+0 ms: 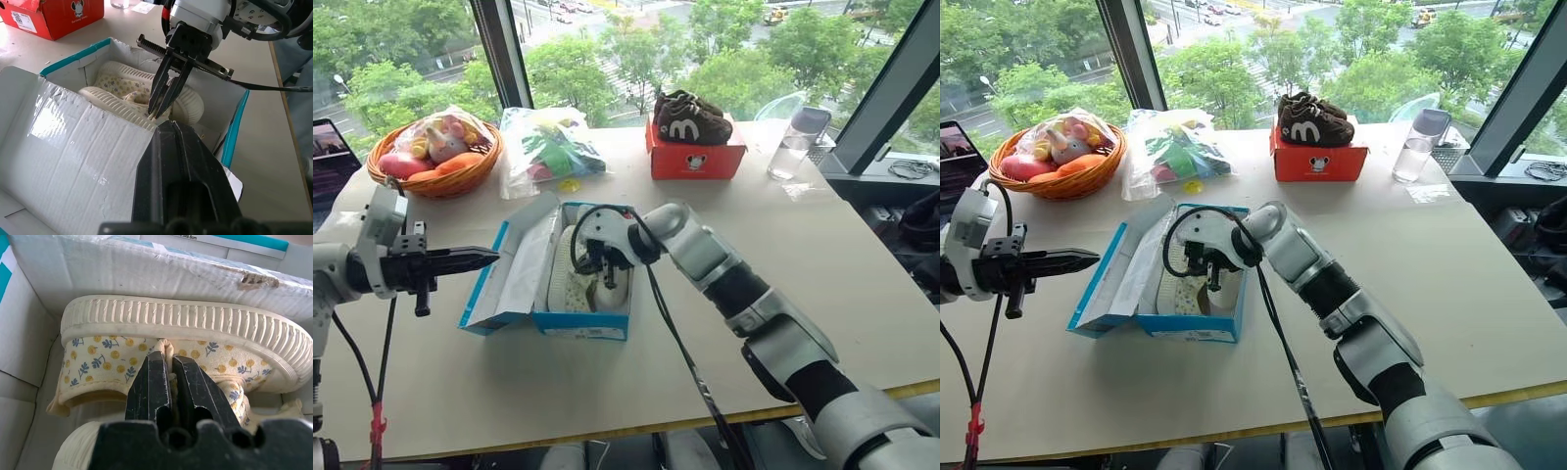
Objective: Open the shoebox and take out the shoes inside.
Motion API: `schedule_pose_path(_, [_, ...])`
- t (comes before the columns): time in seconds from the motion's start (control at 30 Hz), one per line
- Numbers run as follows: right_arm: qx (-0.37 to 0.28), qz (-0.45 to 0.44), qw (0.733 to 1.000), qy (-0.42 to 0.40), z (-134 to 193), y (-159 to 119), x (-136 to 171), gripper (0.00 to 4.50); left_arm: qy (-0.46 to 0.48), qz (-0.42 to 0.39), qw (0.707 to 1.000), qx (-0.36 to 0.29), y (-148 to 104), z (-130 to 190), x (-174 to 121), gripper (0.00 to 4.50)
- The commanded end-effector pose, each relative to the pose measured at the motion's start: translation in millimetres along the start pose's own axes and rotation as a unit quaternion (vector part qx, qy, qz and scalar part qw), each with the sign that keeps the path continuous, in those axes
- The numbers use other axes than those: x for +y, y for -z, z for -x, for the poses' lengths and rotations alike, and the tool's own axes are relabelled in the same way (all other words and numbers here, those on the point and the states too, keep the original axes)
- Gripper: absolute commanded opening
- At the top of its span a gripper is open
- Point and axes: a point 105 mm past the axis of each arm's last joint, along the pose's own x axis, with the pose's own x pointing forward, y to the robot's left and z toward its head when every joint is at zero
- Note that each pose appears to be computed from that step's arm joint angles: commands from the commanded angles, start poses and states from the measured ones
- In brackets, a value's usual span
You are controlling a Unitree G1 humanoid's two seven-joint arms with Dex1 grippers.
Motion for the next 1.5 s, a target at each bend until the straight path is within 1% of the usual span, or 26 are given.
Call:
schedule_pose_path(0.03, [-0.066, 0.030, 0.997, 0.020, 34, -51, -10, 0.02, -0.003, -0.022, 1.000, -0.004, -9, 2, 1, 0.00])
schedule_pose_path(0.1, [-0.085, 0.029, 0.996, 0.023, 46, -64, -11, 0.02, -0.004, -0.024, 1.000, -0.001, -9, 2, 1, 0.00])
schedule_pose_path(0.17, [-0.096, 0.025, 0.995, 0.026, 53, -70, -12, 0.02, -0.003, -0.022, 1.000, -0.004, -9, 2, 1, 0.00])
schedule_pose_path(0.4, [-0.121, -0.017, 0.991, 0.055, 63, -75, -22, 0.02, -0.003, -0.022, 1.000, 0.001, -8, 1, 1, 0.00])
schedule_pose_path(0.53, [-0.126, -0.025, 0.989, 0.072, 69, -76, -29, 0.02, -0.002, -0.021, 1.000, 0.001, -8, 1, 1, 0.00])
schedule_pose_path(0.7, [-0.132, -0.021, 0.986, 0.098, 86, -82, -39, 0.02, -0.001, -0.021, 1.000, 0.001, -8, 1, 2, 0.00])
schedule_pose_path(0.93, [-0.134, -0.008, 0.981, 0.142, 121, -88, -51, 0.02, 0.003, -0.020, 1.000, -0.001, -7, -1, 2, 0.00])
schedule_pose_path(1.0, [-0.133, -0.013, 0.976, 0.174, 141, -84, -60, 0.02, 0.004, -0.021, 1.000, -0.002, -8, -2, 2, 0.00])
schedule_pose_path(1.13, [-0.113, -0.028, 0.964, 0.240, 174, -65, -76, 0.02, 0.006, -0.022, 1.000, -0.005, -9, -3, 2, 0.00])
schedule_pose_path(1.2, [-0.096, -0.037, 0.957, 0.270, 189, -51, -83, 0.02, 0.009, -0.023, 1.000, -0.007, -10, -3, 1, 0.00])
schedule_pose_path(1.33, [-0.002, -0.055, 0.932, 0.357, 228, 8, -97, 0.02, 0.015, -0.029, 0.999, -0.011, -14, -6, -1, 0.00])
schedule_pose_path(1.43, [0.057, -0.061, 0.924, 0.374, 238, 46, -95, 0.02, 0.016, -0.032, 0.999, -0.013, -16, -6, -2, 0.00])
schedule_pose_path(1.5, [0.103, -0.070, 0.917, 0.378, 237, 78, -91, 0.02, 0.016, -0.033, 0.999, -0.014, -16, -7, -1, 0.00])
